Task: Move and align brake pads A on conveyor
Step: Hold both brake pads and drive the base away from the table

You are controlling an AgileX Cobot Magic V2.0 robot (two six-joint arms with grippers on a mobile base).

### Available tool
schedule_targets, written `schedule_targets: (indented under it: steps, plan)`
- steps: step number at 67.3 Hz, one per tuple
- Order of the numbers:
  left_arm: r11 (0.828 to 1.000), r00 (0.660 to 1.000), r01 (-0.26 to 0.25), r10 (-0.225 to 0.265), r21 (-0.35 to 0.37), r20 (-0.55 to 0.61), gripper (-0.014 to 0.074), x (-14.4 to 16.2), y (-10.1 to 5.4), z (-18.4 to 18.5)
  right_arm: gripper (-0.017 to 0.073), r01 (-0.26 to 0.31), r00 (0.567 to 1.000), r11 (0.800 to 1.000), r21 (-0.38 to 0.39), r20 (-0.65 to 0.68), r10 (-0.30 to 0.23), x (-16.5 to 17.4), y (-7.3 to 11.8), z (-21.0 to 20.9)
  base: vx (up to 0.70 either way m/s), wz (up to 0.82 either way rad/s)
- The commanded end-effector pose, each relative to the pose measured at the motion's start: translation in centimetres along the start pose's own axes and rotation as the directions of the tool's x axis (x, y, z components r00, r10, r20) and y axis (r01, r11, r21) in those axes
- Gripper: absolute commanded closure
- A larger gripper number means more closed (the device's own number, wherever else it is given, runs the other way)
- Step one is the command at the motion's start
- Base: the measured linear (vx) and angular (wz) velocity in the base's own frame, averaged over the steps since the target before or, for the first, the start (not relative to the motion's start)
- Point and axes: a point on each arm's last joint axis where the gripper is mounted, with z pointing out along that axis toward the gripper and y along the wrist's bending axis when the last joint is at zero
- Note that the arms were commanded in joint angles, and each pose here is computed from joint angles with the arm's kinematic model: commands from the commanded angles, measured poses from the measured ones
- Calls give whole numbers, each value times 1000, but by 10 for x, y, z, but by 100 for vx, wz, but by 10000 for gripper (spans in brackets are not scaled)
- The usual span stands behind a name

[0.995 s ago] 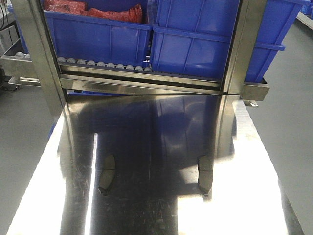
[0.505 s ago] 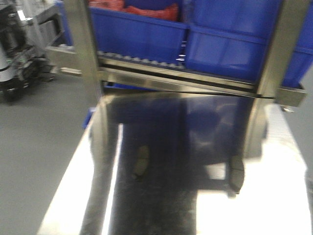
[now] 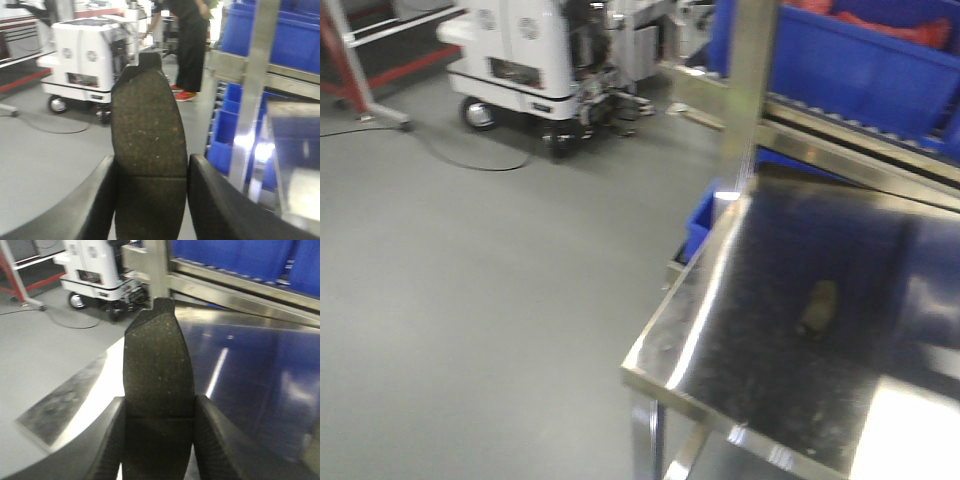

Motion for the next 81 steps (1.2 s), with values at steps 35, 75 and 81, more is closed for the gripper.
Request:
schedule_targets:
  steps: [35,75,81]
  plan:
    - [1000,993,3,-4,8,118,599,-17,-1,-2,566,7,994,1000,-3,113,-6,-17,1,-4,-18,75]
    - [1000,993,3,-4,8,118,599,-17,-1,-2,566,7,994,1000,-3,113,-6,-17,1,-4,-8,85]
    - [1000,993,3,-4,8,118,599,-17,-1,-2,566,7,994,1000,-3,113,-6,-17,1,-4,4,66]
